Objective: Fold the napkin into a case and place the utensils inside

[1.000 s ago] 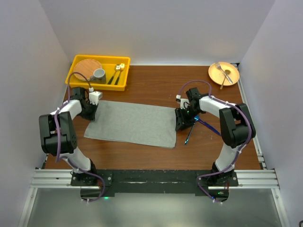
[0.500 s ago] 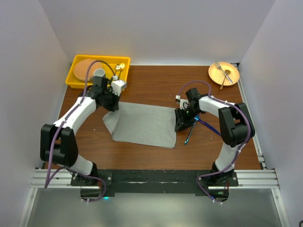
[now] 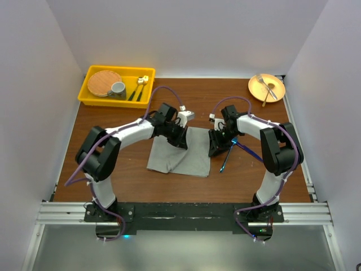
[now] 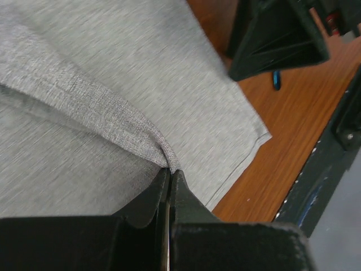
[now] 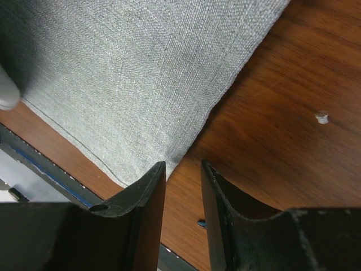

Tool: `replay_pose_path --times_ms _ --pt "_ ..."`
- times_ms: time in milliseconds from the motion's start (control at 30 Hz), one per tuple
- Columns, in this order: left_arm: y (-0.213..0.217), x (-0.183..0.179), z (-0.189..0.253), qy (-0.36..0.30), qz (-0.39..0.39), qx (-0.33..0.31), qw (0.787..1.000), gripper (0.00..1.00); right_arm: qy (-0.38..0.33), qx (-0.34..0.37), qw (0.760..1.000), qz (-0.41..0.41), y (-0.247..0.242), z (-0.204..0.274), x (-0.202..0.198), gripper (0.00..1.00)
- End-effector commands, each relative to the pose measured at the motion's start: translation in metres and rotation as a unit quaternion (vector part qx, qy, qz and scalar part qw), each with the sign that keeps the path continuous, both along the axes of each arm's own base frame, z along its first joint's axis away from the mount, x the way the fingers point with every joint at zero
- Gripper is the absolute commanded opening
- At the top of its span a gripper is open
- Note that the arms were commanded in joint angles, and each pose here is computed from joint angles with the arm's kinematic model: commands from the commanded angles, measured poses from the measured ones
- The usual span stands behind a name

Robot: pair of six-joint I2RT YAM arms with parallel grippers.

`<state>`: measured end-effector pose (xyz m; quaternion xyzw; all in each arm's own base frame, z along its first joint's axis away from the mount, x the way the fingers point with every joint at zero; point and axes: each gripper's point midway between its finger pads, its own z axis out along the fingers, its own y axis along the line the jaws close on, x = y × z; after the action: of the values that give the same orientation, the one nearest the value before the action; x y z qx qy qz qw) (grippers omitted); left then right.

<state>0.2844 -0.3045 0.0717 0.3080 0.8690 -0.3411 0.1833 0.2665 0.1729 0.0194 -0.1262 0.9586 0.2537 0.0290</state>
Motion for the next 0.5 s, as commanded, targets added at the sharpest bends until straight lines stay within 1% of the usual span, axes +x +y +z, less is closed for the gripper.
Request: replay_pose_path --times_ms 0,133,200,233,267,333,367,400,433,467 --pt "-0.052 0.015 0.036 -0.002 0.004 -0.099 0.995 0.0 -0.001 -0.004 1.0 0.001 0.0 -0.009 -0.002 0.35" --pt "-0.069 0.013 0.047 0.013 0.0 -0.135 0.991 0.0 0.004 -0.001 1.0 0.001 0.001 -0.011 -0.004 0.35" --pt "-0.073 0.014 0.052 0.011 -0.004 -0.141 0.99 0.23 0.002 0.0 1.0 0.001 0.002 -0.01 -0.002 0.34" --pt "-0.07 0.016 0.053 0.004 -0.01 -0.136 0.991 0.32 0.003 0.0 1.0 0.001 0.002 -0.01 -0.003 0.34" --pt "-0.063 0.017 0.055 0.006 -0.008 -0.127 0.992 0.43 0.0 0.001 1.0 0.001 0.002 -0.008 -0.002 0.33" --pt "-0.04 0.031 0.058 -0.009 0.005 -0.12 0.993 0.49 -0.002 0.002 1.0 0.003 0.002 -0.008 -0.003 0.31" --pt "-0.025 0.031 0.063 -0.008 0.012 -0.122 0.992 0.55 -0.004 0.004 1.0 0.003 0.003 -0.007 -0.003 0.29" --pt "-0.001 0.046 0.065 -0.015 0.039 -0.121 0.992 0.56 -0.005 0.007 1.0 0.002 0.003 -0.006 -0.002 0.28" --pt "0.013 0.049 0.066 -0.029 0.042 -0.115 0.992 0.6 -0.008 0.011 1.0 0.0 0.005 -0.006 -0.001 0.27" --pt "0.03 0.047 0.071 -0.037 0.053 -0.106 0.992 0.61 -0.005 0.019 1.0 0.001 0.008 -0.006 -0.003 0.23"
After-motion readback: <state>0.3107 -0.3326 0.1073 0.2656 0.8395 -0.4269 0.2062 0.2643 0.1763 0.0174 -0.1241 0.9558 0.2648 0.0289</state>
